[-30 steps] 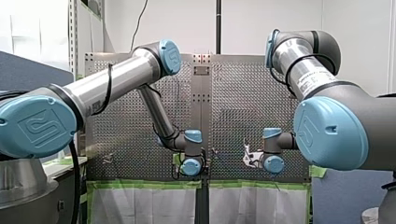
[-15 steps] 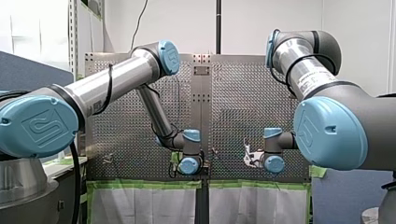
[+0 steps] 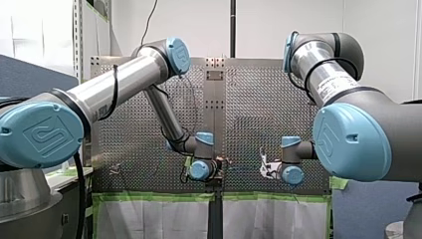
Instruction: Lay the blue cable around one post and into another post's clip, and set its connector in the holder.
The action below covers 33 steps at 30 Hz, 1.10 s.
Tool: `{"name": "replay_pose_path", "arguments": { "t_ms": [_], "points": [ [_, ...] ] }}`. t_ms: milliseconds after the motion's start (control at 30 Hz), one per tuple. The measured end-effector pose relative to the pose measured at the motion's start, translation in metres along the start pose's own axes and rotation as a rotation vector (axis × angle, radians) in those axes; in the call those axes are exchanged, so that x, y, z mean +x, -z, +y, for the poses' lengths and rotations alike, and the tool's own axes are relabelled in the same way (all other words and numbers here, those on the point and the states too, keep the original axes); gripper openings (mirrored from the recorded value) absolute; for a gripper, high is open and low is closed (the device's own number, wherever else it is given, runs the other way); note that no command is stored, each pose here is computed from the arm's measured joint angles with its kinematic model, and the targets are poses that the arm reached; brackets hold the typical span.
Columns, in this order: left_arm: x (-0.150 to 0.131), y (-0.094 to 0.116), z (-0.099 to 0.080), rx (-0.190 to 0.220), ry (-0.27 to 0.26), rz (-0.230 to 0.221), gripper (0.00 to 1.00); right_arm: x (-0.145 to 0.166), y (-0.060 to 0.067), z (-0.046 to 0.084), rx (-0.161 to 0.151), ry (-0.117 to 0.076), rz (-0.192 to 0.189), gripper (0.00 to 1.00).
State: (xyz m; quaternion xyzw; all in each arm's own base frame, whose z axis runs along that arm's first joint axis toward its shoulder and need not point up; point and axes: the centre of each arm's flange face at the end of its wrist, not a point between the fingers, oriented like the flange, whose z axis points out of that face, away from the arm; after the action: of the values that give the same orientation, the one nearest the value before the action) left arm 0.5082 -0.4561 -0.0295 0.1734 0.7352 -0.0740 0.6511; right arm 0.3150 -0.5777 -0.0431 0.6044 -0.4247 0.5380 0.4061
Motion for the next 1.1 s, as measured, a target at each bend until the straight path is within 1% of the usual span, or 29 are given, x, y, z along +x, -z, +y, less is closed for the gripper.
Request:
{"name": "replay_pose_path", "arguments": {
  "t_ms": [167,367,533,633,733,867,967,1100],
  "points": [
    [-0.006,0.016,-0.001,0.041,-0.022,0.039,1.00,0.000,0.000,0.000,0.000,-0.001,-0.002,0.00],
    [-0.005,0.031,0.002,0.048,-0.041,0.099,1.00,-0.001,0.001,0.000,0.000,-0.001,-0.005,0.00],
    [-0.011,0.044,0.004,0.059,-0.053,0.132,1.00,-0.001,0.001,0.000,0.004,0.000,-0.010,0.00],
    [-0.020,0.047,0.005,0.065,-0.054,0.131,1.00,-0.001,0.001,0.000,0.005,0.000,-0.010,0.00],
    [-0.031,0.048,0.004,0.074,-0.051,0.118,1.00,-0.001,0.001,0.000,0.006,0.000,-0.011,0.00],
    [-0.047,0.050,-0.002,0.097,-0.046,0.094,1.00,-0.001,0.001,0.000,0.007,0.000,-0.011,0.00],
    [-0.052,0.053,-0.007,0.110,-0.041,0.087,1.00,-0.001,0.001,0.000,0.007,0.000,-0.011,0.00],
    [-0.053,0.055,-0.011,0.116,-0.038,0.084,1.00,-0.001,0.001,0.000,0.008,0.000,-0.010,0.00]
  ]
}}
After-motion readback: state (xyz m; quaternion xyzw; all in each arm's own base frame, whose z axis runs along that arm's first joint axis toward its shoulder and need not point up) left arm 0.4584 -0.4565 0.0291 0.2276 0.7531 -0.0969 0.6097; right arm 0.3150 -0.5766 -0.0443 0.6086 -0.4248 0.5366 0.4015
